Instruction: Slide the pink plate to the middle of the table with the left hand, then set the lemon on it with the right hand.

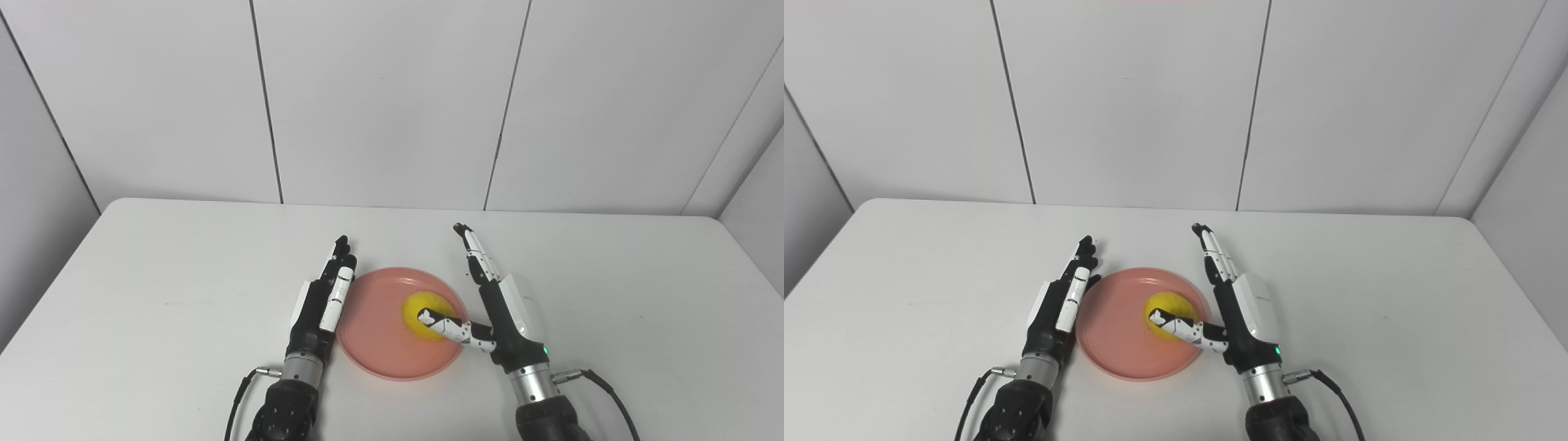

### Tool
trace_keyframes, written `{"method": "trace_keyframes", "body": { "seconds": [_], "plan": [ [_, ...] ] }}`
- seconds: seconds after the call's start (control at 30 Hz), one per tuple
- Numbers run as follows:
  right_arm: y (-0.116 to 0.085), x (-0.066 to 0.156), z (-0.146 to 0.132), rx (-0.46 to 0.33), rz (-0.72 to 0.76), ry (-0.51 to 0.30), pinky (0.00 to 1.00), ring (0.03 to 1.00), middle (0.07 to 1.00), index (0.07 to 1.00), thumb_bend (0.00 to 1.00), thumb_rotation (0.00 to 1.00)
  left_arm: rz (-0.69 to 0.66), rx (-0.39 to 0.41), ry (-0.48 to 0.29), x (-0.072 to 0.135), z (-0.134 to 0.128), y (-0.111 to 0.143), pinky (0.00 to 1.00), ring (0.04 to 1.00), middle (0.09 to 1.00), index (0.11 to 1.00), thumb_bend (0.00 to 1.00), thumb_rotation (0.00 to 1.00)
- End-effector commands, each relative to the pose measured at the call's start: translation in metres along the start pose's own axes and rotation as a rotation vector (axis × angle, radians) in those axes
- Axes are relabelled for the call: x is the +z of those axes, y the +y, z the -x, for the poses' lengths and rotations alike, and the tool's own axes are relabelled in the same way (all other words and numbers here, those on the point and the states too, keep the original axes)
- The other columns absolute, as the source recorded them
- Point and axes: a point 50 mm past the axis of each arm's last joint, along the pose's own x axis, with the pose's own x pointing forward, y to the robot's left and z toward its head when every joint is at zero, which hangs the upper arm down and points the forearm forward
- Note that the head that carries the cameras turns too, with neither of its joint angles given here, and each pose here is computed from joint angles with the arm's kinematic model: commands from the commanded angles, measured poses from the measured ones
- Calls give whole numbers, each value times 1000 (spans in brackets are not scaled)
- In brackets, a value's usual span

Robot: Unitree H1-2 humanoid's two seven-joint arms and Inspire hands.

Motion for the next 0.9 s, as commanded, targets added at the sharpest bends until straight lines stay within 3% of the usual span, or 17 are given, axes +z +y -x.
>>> {"method": "trace_keyframes", "body": {
  "seconds": [0.0, 0.1, 0.3, 0.6, 0.87],
  "plan": [
    [-3, 10, -6, -52, -88, -45, 919, 979, 995, 990, 651, 850, -10, 25, -52, 10, -7, 5, 1000, 1000, 1000, 1000, 522, 1000],
    [-3, 10, -5, -58, -180, 1, 978, 998, 1000, 999, 624, 891, -15, 25, -48, 9, -8, 6, 1000, 1000, 1000, 1000, 534, 1000],
    [-3, 8, -6, -81, -256, 48, 987, 1000, 1000, 991, 575, 995, -9, 33, -41, 8, -7, 7, 1000, 1000, 1000, 1000, 540, 1000],
    [4, 5, -8, -109, -467, 115, 994, 1000, 1000, 1000, 579, 996, 8, 33, -32, 9, -7, 10, 1000, 1000, 1000, 1000, 557, 1000],
    [7, 4, -10, -98, -569, 156, 1000, 1000, 1000, 1000, 667, 943, -34, 69, -28, 13, -5, 13, 1000, 1000, 1000, 1000, 558, 1000]
  ]
}}
